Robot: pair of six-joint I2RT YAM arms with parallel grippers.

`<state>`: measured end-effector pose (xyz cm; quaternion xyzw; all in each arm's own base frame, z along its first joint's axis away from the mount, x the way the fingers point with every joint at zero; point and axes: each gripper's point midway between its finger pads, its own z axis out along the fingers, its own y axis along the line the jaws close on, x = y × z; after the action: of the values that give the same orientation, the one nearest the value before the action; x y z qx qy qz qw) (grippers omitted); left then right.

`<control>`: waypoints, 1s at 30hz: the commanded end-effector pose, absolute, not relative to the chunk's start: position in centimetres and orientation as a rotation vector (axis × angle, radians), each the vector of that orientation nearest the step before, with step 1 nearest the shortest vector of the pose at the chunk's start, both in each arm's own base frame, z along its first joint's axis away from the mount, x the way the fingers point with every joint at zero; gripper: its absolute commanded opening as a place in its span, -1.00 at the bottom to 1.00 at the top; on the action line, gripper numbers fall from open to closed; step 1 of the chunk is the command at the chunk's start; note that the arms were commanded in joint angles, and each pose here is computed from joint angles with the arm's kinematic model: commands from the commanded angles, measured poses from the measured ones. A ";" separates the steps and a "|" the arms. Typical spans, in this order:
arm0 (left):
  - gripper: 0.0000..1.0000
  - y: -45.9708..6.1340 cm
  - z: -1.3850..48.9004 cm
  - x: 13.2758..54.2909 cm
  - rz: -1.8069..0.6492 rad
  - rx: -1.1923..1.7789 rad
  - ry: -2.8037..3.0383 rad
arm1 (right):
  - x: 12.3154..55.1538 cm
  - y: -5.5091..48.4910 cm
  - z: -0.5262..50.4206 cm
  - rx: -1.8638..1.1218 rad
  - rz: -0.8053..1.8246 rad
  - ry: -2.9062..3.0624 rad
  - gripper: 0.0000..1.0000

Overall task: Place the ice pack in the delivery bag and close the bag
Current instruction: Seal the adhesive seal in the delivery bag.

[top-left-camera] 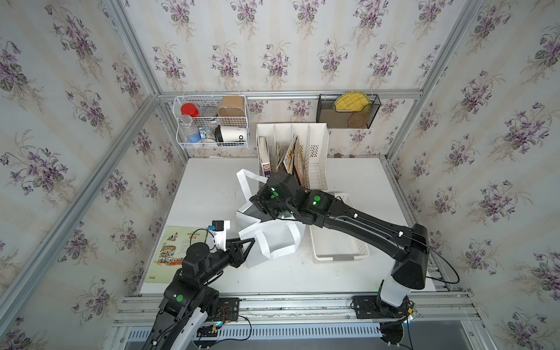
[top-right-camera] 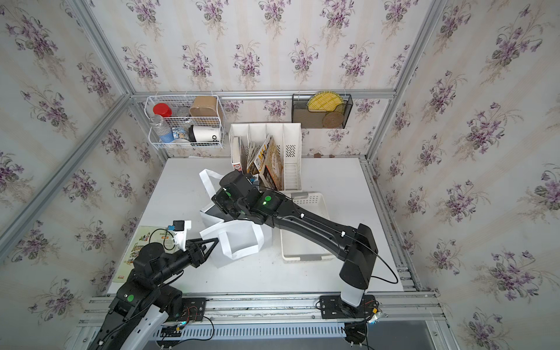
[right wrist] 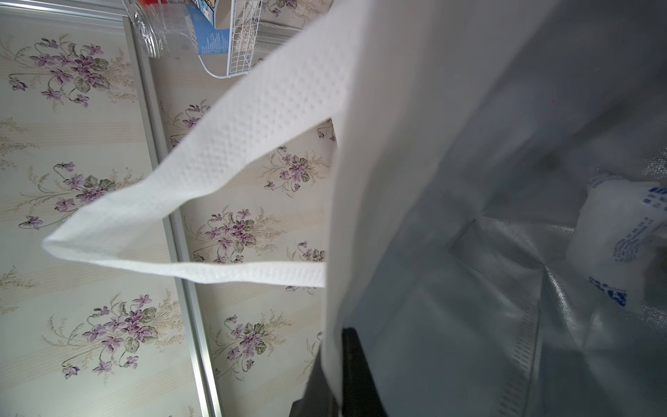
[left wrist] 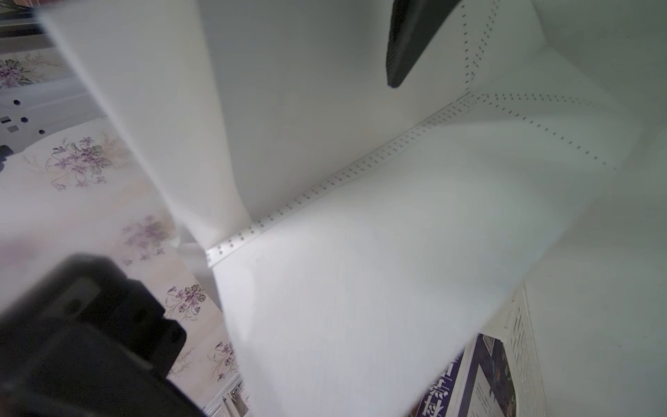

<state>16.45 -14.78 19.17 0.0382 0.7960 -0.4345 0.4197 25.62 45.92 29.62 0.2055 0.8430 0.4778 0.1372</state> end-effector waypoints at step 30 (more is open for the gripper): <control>-0.90 -14.9 23.7 19.5 -1.167 -0.076 1.867 | 22.7 45.8 30.0 0.494 1.372 2.482 -1.00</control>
<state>18.94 -15.08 21.13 -0.0168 0.7853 -0.4533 0.4213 22.86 46.28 29.85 0.1759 0.8532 0.4755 0.1225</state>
